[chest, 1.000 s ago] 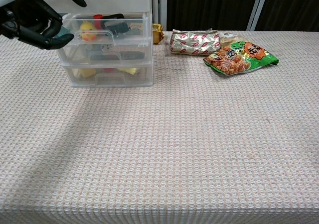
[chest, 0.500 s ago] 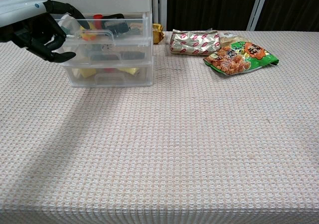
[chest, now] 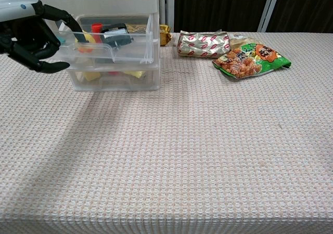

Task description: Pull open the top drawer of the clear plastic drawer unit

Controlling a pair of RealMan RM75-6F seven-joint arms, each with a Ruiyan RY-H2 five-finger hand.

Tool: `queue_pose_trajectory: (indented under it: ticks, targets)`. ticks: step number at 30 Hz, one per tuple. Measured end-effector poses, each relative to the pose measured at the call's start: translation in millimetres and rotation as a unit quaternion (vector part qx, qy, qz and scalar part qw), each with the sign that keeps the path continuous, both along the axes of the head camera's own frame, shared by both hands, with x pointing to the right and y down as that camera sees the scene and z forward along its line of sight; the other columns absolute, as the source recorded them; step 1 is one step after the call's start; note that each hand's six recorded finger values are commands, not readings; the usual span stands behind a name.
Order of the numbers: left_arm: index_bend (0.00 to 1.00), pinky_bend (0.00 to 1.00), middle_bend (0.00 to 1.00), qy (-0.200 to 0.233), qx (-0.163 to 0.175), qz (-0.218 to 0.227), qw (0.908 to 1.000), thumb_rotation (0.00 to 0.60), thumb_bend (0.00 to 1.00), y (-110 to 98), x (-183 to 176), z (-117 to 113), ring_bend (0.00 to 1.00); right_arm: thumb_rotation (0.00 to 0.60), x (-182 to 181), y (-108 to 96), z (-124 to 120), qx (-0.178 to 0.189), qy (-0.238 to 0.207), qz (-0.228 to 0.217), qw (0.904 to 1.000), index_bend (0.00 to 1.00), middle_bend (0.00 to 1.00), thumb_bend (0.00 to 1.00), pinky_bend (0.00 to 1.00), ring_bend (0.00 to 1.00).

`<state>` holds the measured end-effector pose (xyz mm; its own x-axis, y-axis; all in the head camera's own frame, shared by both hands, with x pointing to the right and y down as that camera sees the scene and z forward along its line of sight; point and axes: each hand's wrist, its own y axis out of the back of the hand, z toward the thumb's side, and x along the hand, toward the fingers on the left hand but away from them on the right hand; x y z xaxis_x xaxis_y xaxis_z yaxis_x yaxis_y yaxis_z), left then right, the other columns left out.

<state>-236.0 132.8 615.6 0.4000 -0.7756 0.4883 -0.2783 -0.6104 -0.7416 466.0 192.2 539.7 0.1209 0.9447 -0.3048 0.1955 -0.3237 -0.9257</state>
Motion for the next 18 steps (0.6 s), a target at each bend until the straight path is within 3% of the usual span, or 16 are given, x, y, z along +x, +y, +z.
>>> queue_pose_trajectory:
  ticks: [9, 18]
  targets:
    - [0.36, 1.00, 0.83, 0.017, -0.021, 0.011, 0.9996, 0.600, 0.30, 21.0, -0.4, -10.1, 0.92, 0.600, -1.7, 0.8, -0.9, 0.001, -0.001, -0.002, 1.0000, 0.00, 0.06, 0.08, 0.00, 0.00]
    - [0.28, 1.00, 0.83, 0.018, -0.018, 0.011, 0.9996, 0.600, 0.28, 19.7, 0.6, -14.1, 0.92, 0.600, -0.4, 1.8, -3.1, 0.003, 0.000, 0.001, 1.0000, 0.00, 0.06, 0.08, 0.00, 0.00]
